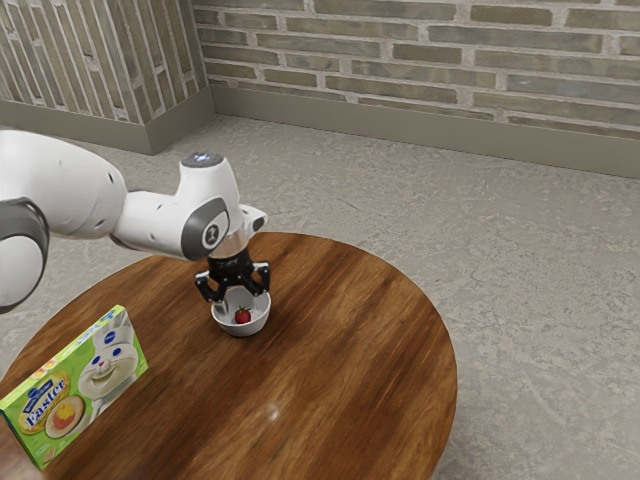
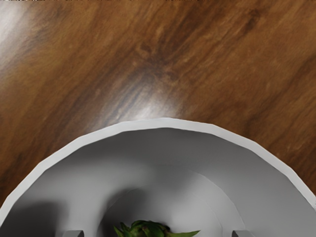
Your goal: Take strawberry from the bowl
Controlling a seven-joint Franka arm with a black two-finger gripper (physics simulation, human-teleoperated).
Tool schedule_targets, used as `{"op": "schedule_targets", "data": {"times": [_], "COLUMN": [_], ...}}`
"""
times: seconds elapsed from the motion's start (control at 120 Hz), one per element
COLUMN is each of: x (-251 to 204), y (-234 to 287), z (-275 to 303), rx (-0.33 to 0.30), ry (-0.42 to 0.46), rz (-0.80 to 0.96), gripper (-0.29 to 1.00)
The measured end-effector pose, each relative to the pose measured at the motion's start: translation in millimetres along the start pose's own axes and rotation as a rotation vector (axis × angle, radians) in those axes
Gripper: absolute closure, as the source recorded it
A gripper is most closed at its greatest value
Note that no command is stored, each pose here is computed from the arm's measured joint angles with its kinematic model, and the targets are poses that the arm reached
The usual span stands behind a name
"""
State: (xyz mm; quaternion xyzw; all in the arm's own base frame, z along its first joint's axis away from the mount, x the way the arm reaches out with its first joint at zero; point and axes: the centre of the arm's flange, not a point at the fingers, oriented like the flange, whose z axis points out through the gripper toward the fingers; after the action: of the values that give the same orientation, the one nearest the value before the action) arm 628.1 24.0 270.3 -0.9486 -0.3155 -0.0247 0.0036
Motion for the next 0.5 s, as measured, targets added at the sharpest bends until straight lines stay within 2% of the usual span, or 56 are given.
{"op": "schedule_targets", "data": {"times": [0.5], "x": [6.1], "y": [4.7], "z": [8.1], "rx": [-0.006], "ry": [0.013], "rz": [0.013], "gripper": [0.33]}}
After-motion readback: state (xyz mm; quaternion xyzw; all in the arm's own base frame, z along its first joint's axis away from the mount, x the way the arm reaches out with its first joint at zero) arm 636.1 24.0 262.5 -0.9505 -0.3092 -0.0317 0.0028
